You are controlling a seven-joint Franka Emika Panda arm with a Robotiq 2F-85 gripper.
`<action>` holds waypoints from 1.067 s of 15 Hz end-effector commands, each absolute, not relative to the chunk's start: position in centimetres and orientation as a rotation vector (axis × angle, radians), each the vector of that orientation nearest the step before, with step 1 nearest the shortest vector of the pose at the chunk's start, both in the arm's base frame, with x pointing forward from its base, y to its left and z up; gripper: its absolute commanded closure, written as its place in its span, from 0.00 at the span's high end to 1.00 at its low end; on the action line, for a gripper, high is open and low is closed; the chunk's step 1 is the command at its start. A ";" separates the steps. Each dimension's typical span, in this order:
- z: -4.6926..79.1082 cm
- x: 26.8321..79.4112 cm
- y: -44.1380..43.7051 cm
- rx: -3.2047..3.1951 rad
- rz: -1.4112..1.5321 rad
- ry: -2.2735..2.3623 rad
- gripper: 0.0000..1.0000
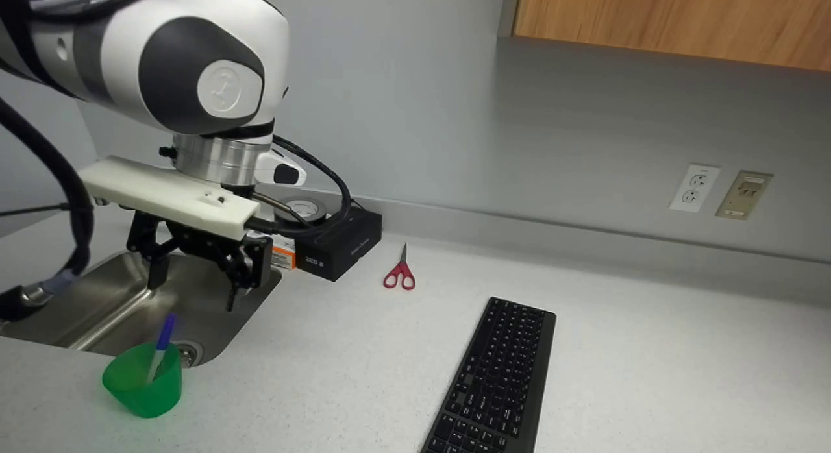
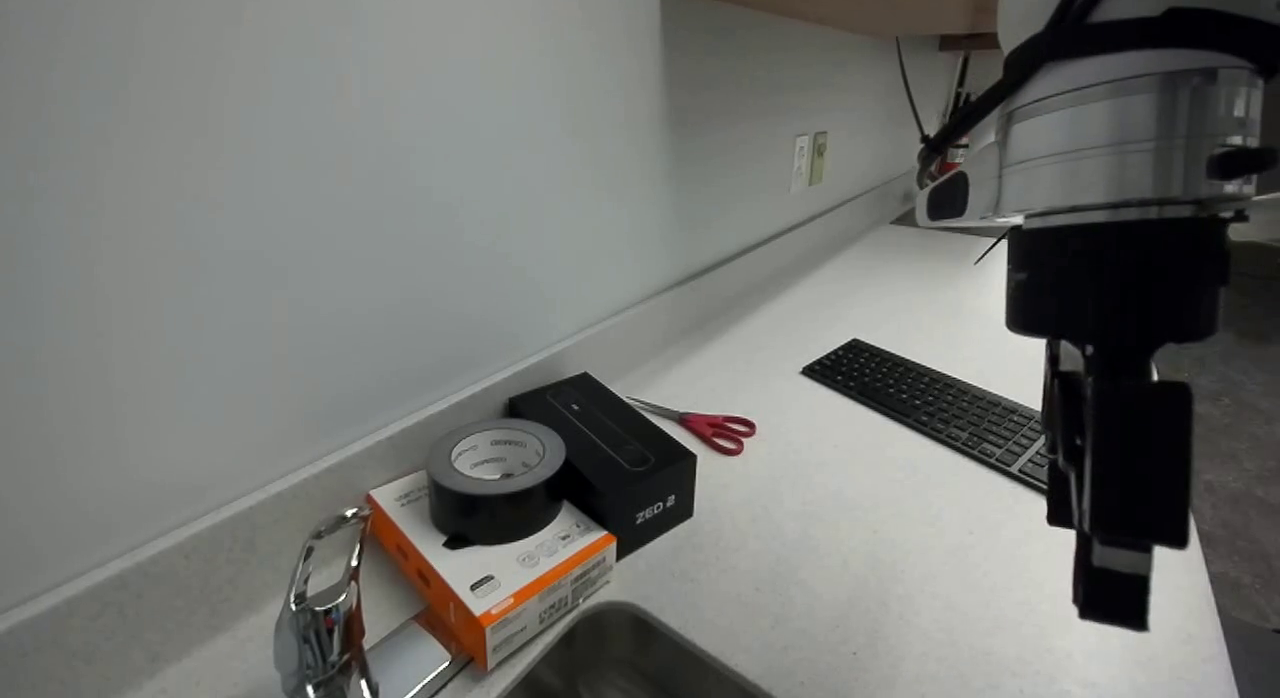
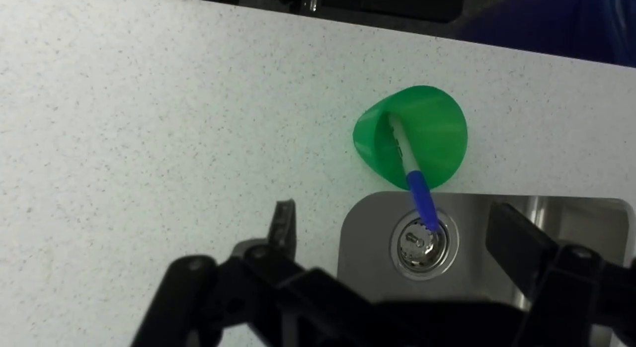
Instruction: Remove the marker from the green cup.
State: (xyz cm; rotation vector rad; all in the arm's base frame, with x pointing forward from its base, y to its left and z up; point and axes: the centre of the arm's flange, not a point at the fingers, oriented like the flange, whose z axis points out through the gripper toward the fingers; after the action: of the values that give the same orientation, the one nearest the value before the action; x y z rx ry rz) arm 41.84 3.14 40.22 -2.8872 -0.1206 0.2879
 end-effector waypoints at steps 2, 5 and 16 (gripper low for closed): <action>39.9 42.1 3.2 -2.888 0.294 -0.115 1.00; 38.1 43.4 4.5 -2.880 0.348 -0.124 1.00; 33.2 46.0 11.0 -2.914 0.459 -0.197 1.00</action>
State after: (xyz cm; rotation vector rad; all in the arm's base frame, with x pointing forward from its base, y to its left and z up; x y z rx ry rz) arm 44.68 9.03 33.79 -2.9120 -0.2073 0.4527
